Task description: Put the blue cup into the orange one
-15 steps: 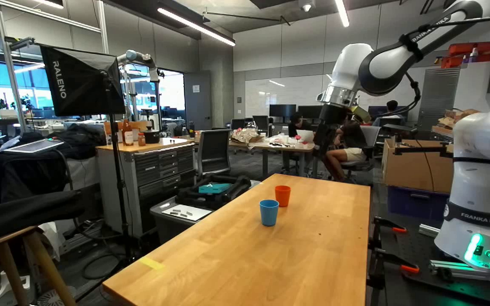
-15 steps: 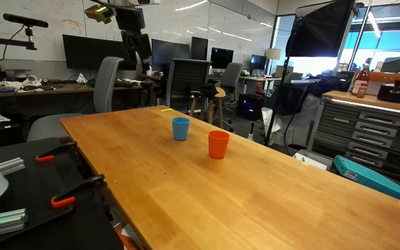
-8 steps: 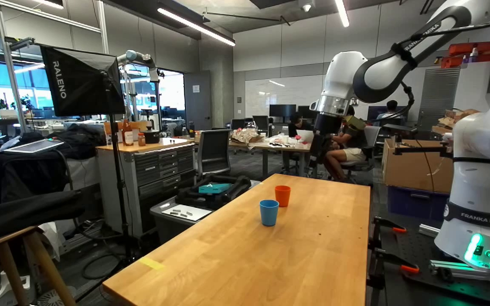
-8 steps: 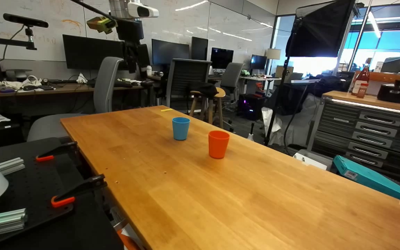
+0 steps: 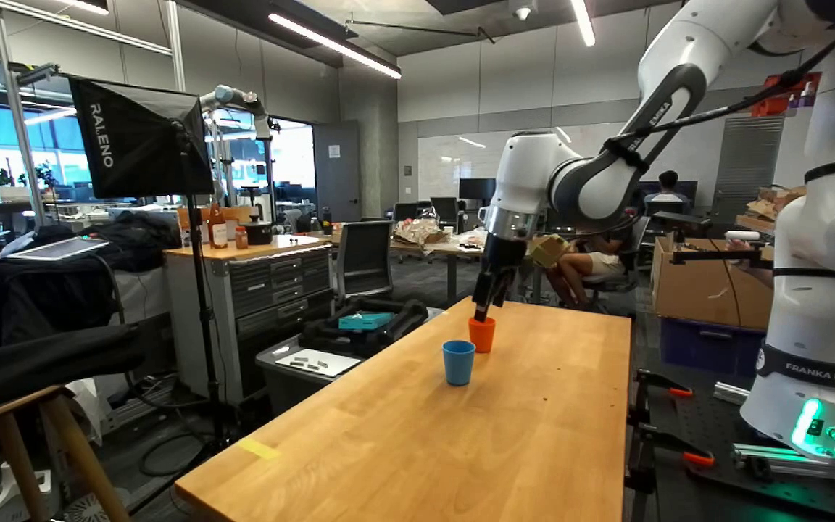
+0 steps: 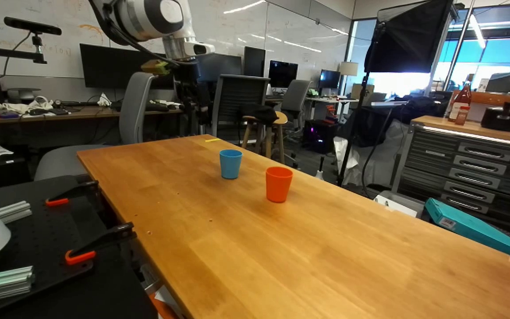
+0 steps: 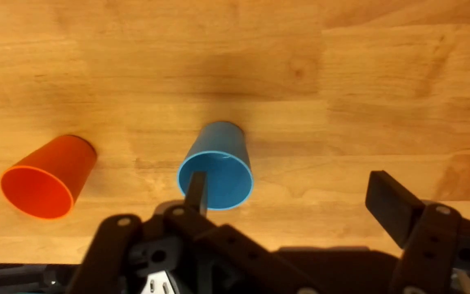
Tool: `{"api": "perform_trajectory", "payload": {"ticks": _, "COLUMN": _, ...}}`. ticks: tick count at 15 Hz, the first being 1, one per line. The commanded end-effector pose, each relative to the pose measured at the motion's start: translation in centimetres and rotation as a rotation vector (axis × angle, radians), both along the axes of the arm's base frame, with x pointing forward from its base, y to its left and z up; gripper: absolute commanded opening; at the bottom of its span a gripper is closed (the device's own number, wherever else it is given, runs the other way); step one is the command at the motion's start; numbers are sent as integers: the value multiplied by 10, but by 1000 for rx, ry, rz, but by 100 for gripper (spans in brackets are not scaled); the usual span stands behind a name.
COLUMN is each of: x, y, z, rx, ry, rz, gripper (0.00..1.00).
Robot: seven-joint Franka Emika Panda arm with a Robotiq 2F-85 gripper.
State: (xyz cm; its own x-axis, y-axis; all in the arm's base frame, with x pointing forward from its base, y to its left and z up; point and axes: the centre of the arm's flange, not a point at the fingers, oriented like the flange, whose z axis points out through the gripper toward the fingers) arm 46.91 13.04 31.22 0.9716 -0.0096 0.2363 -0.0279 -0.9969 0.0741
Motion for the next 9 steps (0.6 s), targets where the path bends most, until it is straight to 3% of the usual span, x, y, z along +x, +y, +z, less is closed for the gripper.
{"api": "perform_trajectory", "payload": {"ticks": 1, "x": 70, "y": 3, "z": -29, "rx": -61, "ry": -18, "rz": -68, "gripper": 100}}
{"api": "perform_trajectory", "payload": {"ticks": 9, "x": 107, "y": -3, "z": -94, "rx": -122, "ry": 44, "rz": -110, "gripper": 100}}
